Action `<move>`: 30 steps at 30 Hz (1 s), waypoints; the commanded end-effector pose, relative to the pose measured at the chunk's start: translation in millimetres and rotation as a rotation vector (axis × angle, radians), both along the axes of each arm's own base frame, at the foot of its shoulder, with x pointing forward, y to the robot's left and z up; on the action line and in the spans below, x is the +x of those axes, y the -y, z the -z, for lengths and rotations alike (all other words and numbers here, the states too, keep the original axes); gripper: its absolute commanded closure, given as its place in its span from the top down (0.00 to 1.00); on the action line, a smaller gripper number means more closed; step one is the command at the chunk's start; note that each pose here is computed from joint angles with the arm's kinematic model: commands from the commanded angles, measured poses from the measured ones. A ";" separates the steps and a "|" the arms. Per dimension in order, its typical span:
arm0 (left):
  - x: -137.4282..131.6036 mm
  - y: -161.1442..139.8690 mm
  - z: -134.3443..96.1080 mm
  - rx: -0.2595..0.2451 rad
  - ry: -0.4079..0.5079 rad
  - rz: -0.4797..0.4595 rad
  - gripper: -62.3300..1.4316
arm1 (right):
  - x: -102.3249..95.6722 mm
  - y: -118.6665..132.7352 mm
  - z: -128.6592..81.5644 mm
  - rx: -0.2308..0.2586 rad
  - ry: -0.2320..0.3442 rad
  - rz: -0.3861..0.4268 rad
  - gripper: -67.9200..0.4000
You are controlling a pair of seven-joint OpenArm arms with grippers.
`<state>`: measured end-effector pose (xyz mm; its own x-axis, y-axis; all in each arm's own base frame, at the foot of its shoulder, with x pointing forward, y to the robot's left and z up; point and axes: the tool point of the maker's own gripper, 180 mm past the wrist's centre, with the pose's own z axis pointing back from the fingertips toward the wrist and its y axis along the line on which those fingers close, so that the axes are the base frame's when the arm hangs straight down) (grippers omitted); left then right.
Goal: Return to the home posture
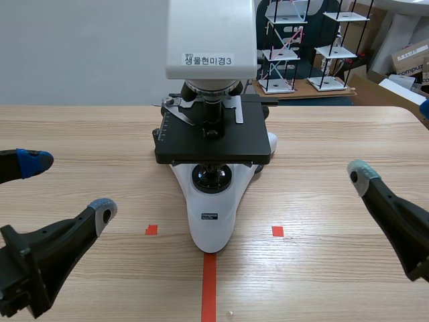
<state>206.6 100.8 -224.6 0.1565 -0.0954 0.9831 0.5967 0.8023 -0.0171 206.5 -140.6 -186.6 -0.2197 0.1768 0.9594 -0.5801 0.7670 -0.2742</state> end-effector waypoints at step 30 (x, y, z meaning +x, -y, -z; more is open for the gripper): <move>1.0 4.4 -10.5 -0.024 0.029 0.006 1.00 | 2.1 0.0 -4.2 0.009 0.011 0.003 0.93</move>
